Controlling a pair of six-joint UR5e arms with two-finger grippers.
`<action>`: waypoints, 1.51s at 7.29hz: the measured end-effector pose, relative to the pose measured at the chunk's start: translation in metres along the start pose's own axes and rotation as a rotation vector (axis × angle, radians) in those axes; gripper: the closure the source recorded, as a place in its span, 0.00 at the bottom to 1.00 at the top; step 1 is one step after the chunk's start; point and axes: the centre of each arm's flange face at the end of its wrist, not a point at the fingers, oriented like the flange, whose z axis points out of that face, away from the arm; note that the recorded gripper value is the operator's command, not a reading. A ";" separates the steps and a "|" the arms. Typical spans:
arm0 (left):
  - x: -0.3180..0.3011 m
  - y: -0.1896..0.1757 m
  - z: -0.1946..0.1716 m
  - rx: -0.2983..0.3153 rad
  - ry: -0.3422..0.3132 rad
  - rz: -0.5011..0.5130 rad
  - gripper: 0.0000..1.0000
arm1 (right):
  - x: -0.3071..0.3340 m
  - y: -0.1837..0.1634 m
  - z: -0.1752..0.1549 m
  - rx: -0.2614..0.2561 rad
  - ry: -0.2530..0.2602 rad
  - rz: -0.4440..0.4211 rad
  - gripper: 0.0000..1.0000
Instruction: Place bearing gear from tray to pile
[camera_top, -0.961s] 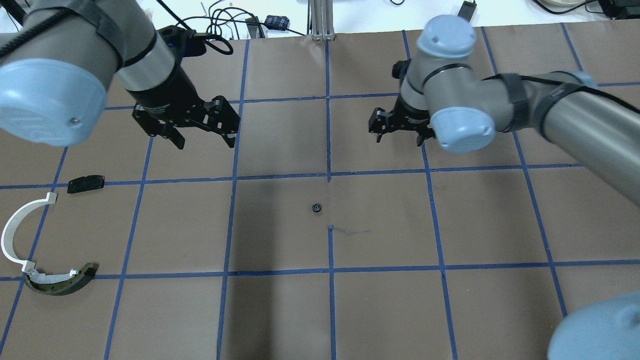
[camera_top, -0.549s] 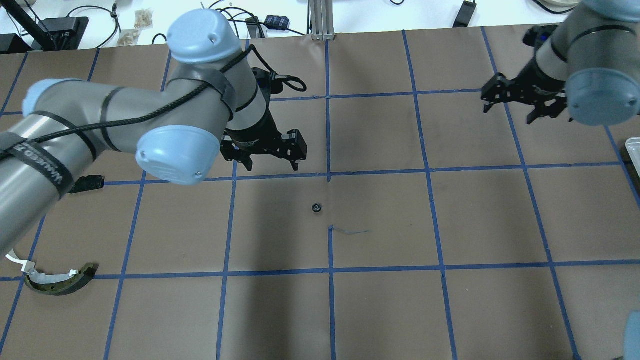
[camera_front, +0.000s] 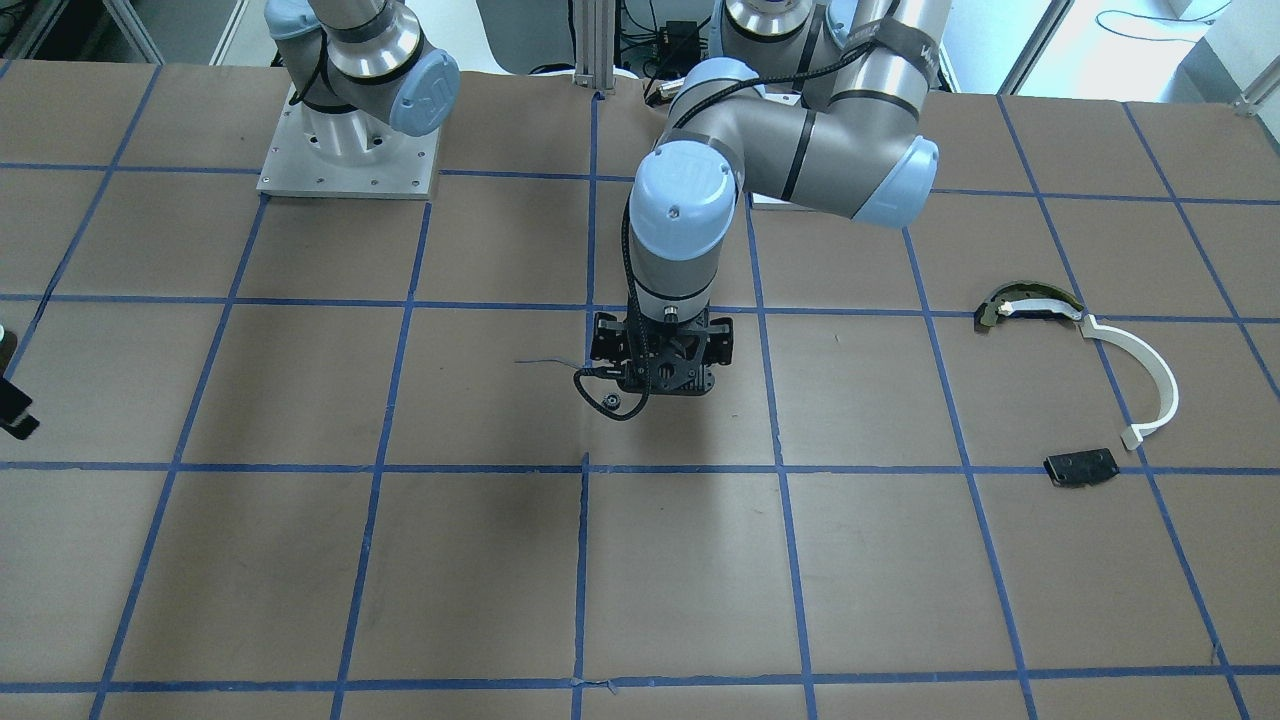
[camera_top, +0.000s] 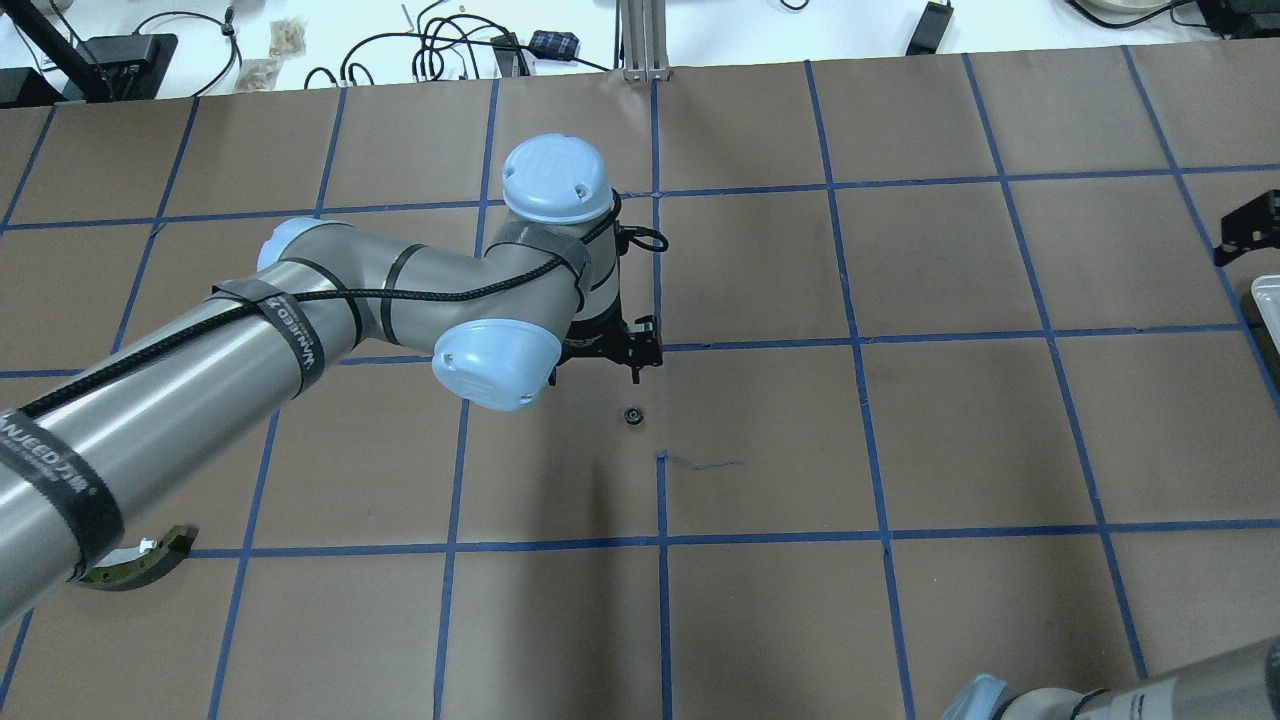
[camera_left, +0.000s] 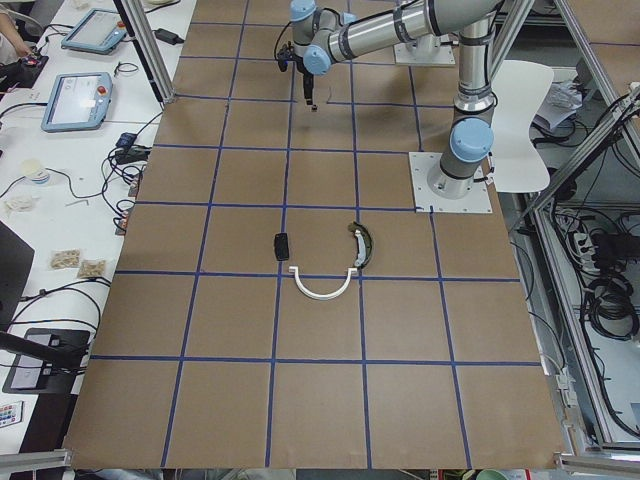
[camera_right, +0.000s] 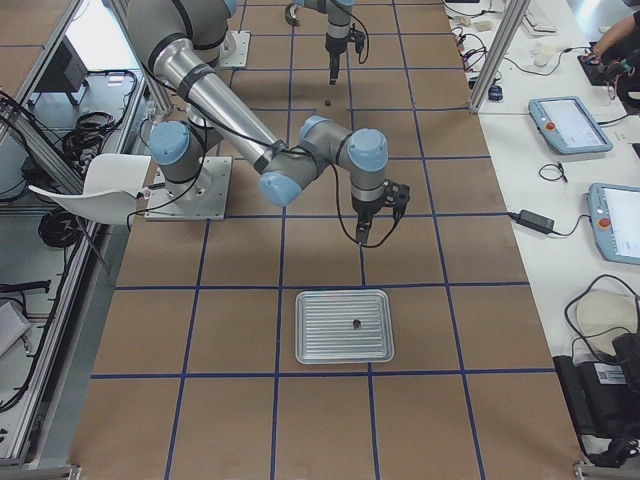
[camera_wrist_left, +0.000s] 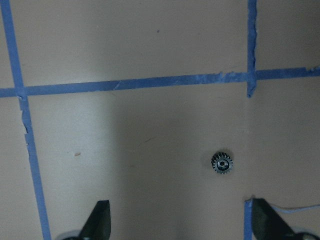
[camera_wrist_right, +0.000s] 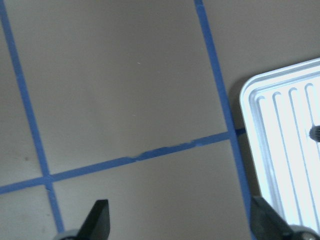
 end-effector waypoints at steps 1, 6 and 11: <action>0.011 0.001 0.016 -0.004 0.002 -0.003 0.00 | 0.038 0.000 0.006 -0.003 0.007 -0.093 0.00; 0.038 0.007 0.070 -0.025 0.041 -0.055 0.39 | 0.144 -0.014 0.089 -0.070 -0.031 -0.215 0.07; 0.044 0.006 0.069 -0.009 0.025 -0.030 1.00 | 0.173 -0.039 0.122 -0.060 0.002 -0.149 0.17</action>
